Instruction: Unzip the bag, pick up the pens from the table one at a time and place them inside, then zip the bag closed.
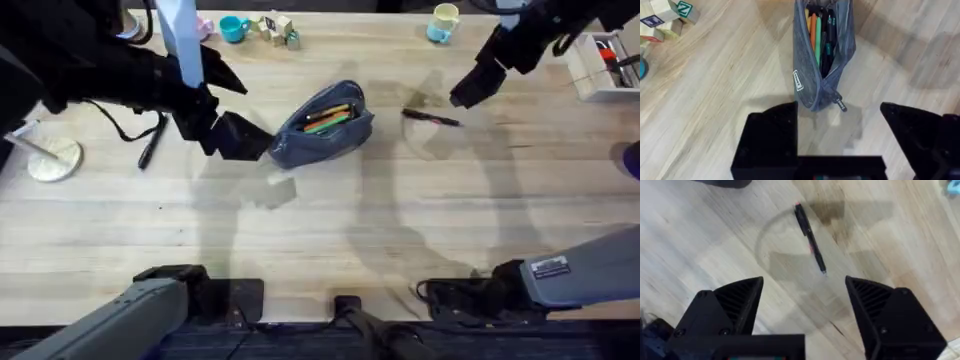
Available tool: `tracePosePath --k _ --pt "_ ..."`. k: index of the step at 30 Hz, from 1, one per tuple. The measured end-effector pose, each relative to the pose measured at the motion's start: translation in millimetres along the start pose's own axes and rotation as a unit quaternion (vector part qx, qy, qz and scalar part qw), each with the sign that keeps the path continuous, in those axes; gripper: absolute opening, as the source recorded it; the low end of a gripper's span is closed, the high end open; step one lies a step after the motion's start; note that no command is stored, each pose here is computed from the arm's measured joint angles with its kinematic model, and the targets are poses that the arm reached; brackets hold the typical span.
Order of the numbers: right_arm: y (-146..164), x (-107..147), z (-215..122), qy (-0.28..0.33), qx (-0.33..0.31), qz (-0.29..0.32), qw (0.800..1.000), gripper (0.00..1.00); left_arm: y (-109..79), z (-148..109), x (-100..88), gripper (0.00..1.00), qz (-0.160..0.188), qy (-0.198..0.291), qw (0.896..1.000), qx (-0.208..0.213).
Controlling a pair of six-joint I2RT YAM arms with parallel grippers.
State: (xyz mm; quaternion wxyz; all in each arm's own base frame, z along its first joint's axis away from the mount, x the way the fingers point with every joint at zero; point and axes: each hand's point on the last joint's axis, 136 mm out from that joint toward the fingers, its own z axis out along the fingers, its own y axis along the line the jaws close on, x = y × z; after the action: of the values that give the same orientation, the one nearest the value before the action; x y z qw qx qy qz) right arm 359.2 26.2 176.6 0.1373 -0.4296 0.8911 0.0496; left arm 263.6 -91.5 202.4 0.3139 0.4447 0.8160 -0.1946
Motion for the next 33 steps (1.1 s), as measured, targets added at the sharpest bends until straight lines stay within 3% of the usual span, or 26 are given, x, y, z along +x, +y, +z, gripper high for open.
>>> tracePosePath --k 10,23,33 --pt "-5 -2 5 -0.002 0.002 -0.051 0.999 0.996 0.0 0 0.0 0.994 0.000 0.000 1.000 0.000" --pt "-9 12 70 0.044 -0.071 -0.072 0.994 0.978 0.0 0 0.0 0.992 0.000 0.000 1.000 0.000" --pt "-23 8 104 0.042 -0.070 -0.085 0.993 0.980 0.0 0 0.0 0.993 0.000 0.000 1.000 0.000"
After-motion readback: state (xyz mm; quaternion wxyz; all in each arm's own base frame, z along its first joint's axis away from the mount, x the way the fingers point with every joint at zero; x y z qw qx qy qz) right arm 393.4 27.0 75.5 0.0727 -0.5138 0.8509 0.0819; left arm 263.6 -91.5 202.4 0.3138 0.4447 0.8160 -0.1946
